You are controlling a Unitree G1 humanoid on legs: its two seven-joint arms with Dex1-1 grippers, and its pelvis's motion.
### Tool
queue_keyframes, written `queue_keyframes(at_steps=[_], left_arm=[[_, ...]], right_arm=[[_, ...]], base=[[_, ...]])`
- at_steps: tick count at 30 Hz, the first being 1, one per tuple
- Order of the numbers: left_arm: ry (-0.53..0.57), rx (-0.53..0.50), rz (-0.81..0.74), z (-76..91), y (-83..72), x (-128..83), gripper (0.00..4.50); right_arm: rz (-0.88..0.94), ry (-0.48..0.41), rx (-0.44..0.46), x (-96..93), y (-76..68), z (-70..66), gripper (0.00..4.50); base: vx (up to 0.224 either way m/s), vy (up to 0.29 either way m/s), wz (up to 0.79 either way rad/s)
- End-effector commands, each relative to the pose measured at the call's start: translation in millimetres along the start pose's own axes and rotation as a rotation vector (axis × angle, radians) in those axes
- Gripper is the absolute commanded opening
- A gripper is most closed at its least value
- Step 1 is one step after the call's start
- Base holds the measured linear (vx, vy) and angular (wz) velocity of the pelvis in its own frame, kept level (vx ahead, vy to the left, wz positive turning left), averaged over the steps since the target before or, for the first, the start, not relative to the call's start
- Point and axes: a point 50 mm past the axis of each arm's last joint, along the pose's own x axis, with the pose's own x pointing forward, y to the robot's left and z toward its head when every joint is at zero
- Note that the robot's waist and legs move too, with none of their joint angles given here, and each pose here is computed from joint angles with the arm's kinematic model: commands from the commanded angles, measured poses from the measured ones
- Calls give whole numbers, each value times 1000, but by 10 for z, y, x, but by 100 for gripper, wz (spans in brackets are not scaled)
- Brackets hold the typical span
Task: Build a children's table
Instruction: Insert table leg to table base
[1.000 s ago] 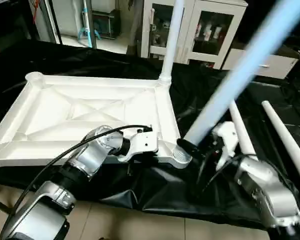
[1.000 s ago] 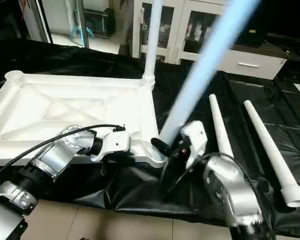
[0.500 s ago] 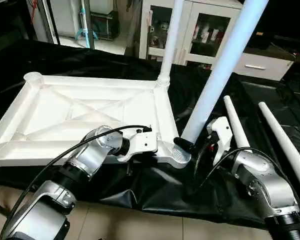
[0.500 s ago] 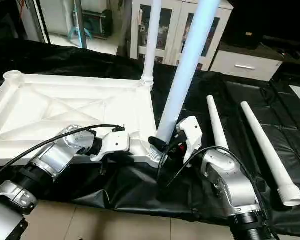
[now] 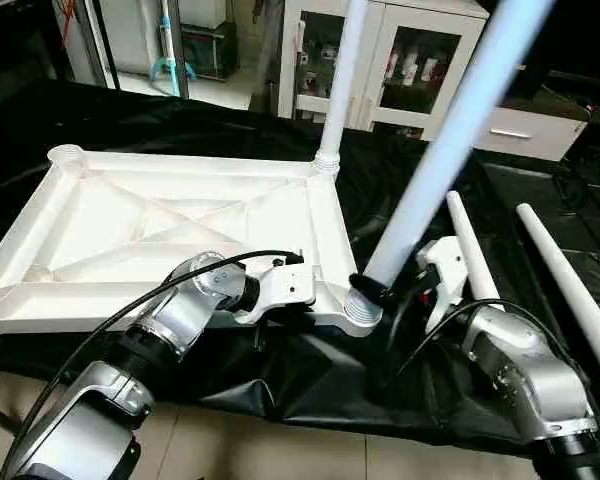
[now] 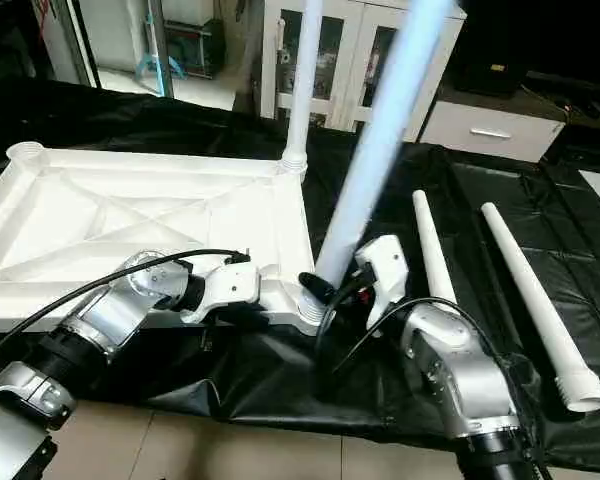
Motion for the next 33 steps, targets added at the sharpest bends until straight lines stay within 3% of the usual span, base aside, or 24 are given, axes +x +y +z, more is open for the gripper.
queue_keyframes(at_steps=[1,4,9,21,33], left_arm=[[30,-57,68,-143,8,-32,0],[26,-53,60,-126,3,-18,0],[30,-47,61,-124,11,-20,0],[35,-41,63,-103,43,-3,0],[40,-37,59,-128,33,-8,0]], right_arm=[[-67,109,73,-105,-127,-207,186],[-23,149,16,-139,-185,-167,186],[62,198,-13,-162,-142,-175,186],[106,301,-94,-160,-104,-292,185],[50,344,-81,-108,-132,-415,185]], base=[[0,0,0],[0,0,0],[0,0,0],[0,0,0],[0,0,0]])
